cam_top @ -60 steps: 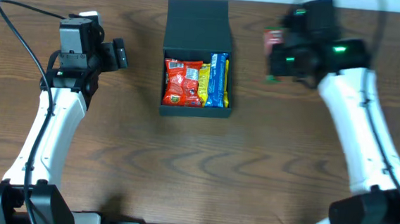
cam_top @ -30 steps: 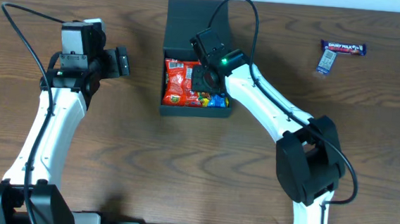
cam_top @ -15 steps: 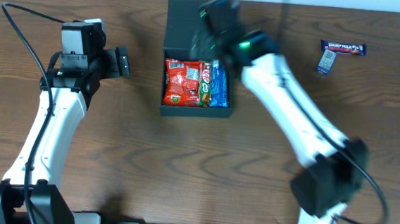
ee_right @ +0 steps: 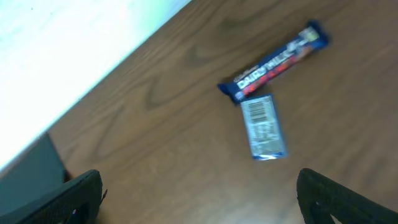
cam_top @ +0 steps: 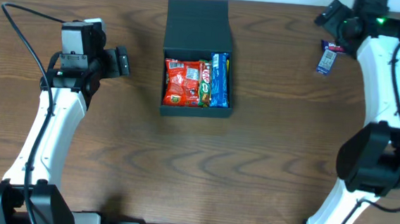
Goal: Pack container
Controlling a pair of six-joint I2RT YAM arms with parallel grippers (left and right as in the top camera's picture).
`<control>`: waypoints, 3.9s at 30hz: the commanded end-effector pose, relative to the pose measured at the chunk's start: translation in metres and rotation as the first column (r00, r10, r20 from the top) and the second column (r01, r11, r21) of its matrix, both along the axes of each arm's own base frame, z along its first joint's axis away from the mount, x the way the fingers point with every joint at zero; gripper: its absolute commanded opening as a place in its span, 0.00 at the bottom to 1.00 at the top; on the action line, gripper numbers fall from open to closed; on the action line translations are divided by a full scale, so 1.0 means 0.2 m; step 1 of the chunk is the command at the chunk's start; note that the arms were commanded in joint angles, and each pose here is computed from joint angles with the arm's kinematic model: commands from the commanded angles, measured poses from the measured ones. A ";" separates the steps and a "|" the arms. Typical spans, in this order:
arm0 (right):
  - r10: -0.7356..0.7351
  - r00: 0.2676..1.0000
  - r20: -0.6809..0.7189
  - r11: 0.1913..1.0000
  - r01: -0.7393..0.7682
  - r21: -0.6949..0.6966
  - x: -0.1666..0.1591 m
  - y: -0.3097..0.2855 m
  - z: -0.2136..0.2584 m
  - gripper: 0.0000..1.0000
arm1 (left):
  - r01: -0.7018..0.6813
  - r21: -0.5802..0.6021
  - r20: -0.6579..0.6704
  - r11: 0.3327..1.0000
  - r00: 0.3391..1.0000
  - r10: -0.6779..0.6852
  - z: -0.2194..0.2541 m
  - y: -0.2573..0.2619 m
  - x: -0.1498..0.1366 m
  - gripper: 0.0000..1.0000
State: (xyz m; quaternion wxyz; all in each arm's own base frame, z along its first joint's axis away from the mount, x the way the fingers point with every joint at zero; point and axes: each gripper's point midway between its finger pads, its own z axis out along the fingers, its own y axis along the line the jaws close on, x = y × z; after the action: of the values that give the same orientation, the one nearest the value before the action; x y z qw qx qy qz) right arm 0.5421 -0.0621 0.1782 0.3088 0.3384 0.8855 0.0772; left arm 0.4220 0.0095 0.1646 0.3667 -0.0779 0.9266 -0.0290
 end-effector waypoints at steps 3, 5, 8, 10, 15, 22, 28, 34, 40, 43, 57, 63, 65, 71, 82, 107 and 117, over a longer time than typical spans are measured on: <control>0.030 0.998 0.047 0.986 -0.037 0.160 0.03 0.06 0.03 0.99 | -0.002 0.002 -0.013 1.000 1.000 0.002 -0.03 0.01 -0.01 0.95; 0.014 0.995 0.103 0.986 -0.031 0.163 0.08 0.05 0.08 0.99 | -0.002 0.002 -0.013 1.000 1.000 0.002 -0.03 0.01 -0.01 0.95; -0.131 0.986 0.101 0.977 0.111 0.184 0.10 -0.02 0.07 0.99 | -0.002 0.001 -0.013 1.000 1.000 0.002 -0.03 0.01 0.00 0.96; -0.260 0.963 0.065 0.948 0.241 0.210 0.09 -0.08 0.01 0.99 | -0.002 0.002 -0.010 1.000 1.000 0.002 -0.02 0.01 0.00 0.95; -0.397 0.918 -0.002 0.890 0.385 0.243 0.11 -0.18 -0.07 0.96 | -0.002 0.002 0.003 1.000 1.000 0.002 -0.01 0.01 0.01 0.95; -0.503 0.854 -0.131 0.821 0.520 0.236 0.18 -0.34 -0.16 0.94 | -0.002 0.003 0.043 1.000 0.999 0.002 0.02 0.01 0.04 0.96; -0.537 0.794 -0.286 0.761 0.602 0.242 0.09 -0.45 -0.42 0.91 | -0.002 0.003 0.043 1.000 0.999 0.002 0.02 0.01 0.04 0.95; -0.547 0.760 -0.352 0.740 0.635 0.221 0.03 -0.51 -0.56 0.89 | -0.002 0.003 0.042 1.000 0.999 0.002 0.02 0.01 0.04 0.95; -0.550 0.756 -0.354 0.737 0.639 0.221 0.04 -0.52 -0.60 0.88 | -0.002 0.003 0.042 1.000 0.999 0.002 0.02 0.01 0.04 0.95; -0.551 0.769 -0.323 0.740 0.630 0.237 0.08 -0.53 -0.59 0.86 | -0.002 0.004 0.042 1.000 0.999 0.002 0.02 0.01 0.04 0.95; -0.530 0.848 0.000 0.785 0.490 0.378 0.51 -0.54 -0.49 0.87 | -0.002 0.003 0.039 1.000 0.999 0.002 0.02 0.01 0.04 0.95; -0.532 0.843 0.075 0.806 0.477 0.351 0.58 -0.56 -0.47 0.87 | -0.003 0.003 0.039 1.000 0.999 0.003 0.02 0.01 0.04 0.95; -0.534 0.842 0.079 0.806 0.478 0.350 0.59 -0.56 -0.49 0.86 | -0.003 0.003 0.039 1.000 0.999 0.003 0.02 0.01 0.04 0.95; -0.523 0.851 0.044 0.804 0.475 0.357 0.59 -0.54 -0.62 0.79 | -0.006 0.000 0.039 1.000 0.999 0.006 0.02 0.01 0.04 0.95; -0.529 0.849 0.015 0.798 0.491 0.351 0.57 -0.55 -0.68 0.68 | -0.011 -0.005 0.039 1.000 0.999 0.011 0.02 0.01 0.04 0.95; -0.601 0.767 -0.226 0.679 0.639 0.362 0.35 -0.54 -0.83 0.59 | -0.010 -0.005 0.039 1.000 0.999 0.010 0.02 0.01 0.04 0.95; -0.547 0.754 -0.363 0.691 0.652 0.313 0.19 -0.46 -0.90 0.58 | -0.010 -0.005 0.039 1.000 0.999 0.010 0.02 0.01 0.04 0.96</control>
State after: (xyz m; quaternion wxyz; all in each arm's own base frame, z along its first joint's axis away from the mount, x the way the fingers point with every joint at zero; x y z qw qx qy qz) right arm 0.5919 -0.1592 0.0217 0.1612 0.6756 0.7081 0.1273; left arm 0.4310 0.0097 0.1728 0.3896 -0.0771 0.9173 -0.0305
